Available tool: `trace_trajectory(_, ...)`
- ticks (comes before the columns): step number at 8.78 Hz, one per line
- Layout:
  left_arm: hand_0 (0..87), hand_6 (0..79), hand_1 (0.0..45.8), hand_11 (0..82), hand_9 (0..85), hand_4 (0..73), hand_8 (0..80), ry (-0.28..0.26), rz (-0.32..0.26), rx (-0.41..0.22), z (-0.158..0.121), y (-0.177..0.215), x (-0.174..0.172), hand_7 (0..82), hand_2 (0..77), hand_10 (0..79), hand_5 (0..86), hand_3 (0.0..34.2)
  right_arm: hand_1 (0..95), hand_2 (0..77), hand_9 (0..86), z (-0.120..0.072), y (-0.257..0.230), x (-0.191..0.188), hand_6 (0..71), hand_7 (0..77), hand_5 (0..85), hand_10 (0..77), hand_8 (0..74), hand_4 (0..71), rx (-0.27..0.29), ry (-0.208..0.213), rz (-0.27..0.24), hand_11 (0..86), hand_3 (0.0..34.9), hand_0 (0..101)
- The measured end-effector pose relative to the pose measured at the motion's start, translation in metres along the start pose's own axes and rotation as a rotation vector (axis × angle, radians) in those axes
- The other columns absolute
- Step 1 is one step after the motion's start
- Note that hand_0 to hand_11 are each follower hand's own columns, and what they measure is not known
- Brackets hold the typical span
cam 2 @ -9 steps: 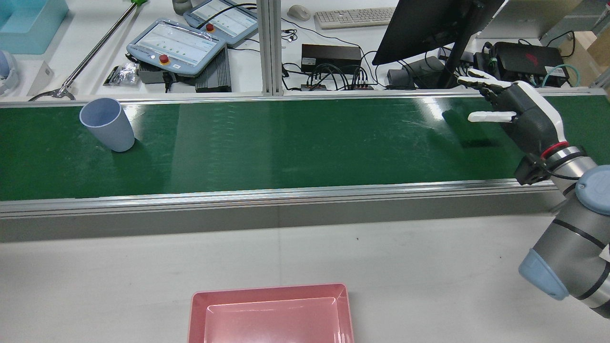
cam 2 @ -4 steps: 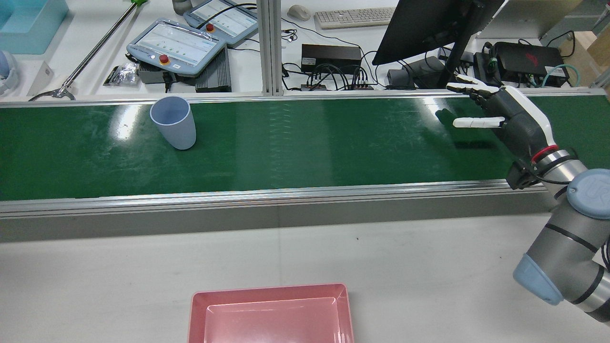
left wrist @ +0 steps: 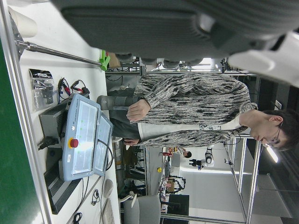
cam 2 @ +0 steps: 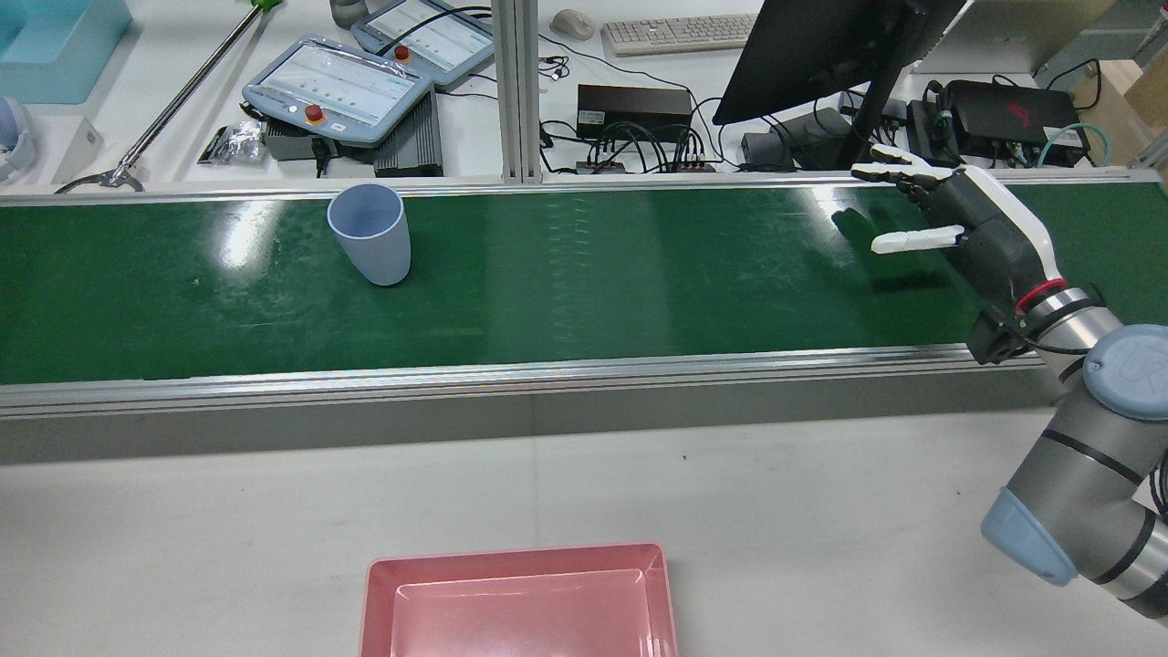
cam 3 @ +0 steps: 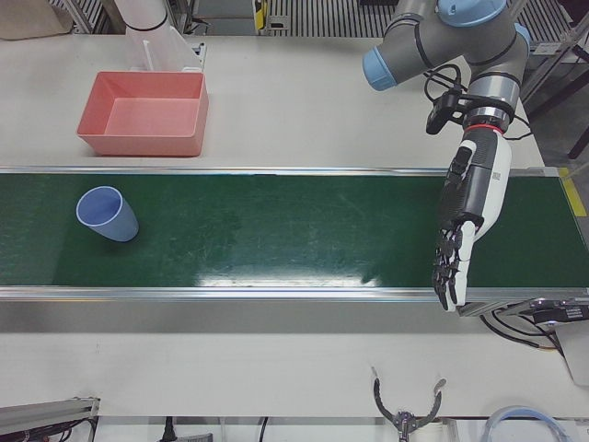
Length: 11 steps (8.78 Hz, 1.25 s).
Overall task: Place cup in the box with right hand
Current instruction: 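Hold the right hand open beside the belt as the blue-grey cup approaches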
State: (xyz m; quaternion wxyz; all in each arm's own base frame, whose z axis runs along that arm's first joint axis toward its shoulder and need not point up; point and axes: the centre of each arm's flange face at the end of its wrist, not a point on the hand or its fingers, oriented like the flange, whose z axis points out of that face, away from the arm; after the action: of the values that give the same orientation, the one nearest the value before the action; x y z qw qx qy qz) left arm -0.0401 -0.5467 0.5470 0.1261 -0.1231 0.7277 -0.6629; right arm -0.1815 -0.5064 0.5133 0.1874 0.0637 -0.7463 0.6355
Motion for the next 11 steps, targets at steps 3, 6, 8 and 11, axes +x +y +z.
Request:
trace_trajectory(3, 0.0, 0.0, 0.5, 0.0, 0.0, 1.1, 0.0, 0.0, 0.0, 0.0, 0.0, 0.0001, 0.0, 0.5, 1.1, 0.0, 0.5, 0.0, 10.9, 2.2, 18.0, -0.0002, 0.0024, 0.0032, 4.9, 17.5, 6.0, 3.3, 10.4, 16.9, -0.005, 0.006, -0.004, 6.0, 0.0, 51)
trace_trajectory(6, 0.0, 0.0, 0.5, 0.0, 0.0, 1.1, 0.0, 0.0, 0.0, 0.0, 0.0, 0.0, 0.0, 0.5, 1.1, 0.0, 0.5, 0.0, 17.5, 1.1, 18.0, 0.0002, 0.0017, 0.0054, 4.9, 17.5, 6.0, 3.3, 10.4, 13.1, -0.003, 0.009, -0.008, 6.0, 0.0, 50)
trace_trajectory(8, 0.0, 0.5, 0.5, 0.0, 0.0, 1.1, 0.0, 0.0, 0.0, 0.0, 0.0, 0.0001, 0.0, 0.5, 1.1, 0.0, 0.0, 0.0, 16.4, 12.5, 18.0, 0.0008, 0.0026, 0.0073, 4.9, 17.5, 6.0, 3.3, 10.4, 15.8, -0.004, 0.012, -0.013, 6.0, 0.0, 50)
trace_trajectory(11, 0.0, 0.5, 0.5, 0.0, 0.0, 1.1, 0.0, 0.0, 0.0, 0.0, 0.0, -0.0002, 0.0, 0.5, 1.1, 0.0, 0.5, 0.0, 16.4, 7.6, 18.0, 0.0018, 0.0047, 0.0086, 4.9, 17.5, 6.0, 3.3, 10.4, 15.8, -0.008, 0.014, -0.018, 6.0, 0.0, 50)
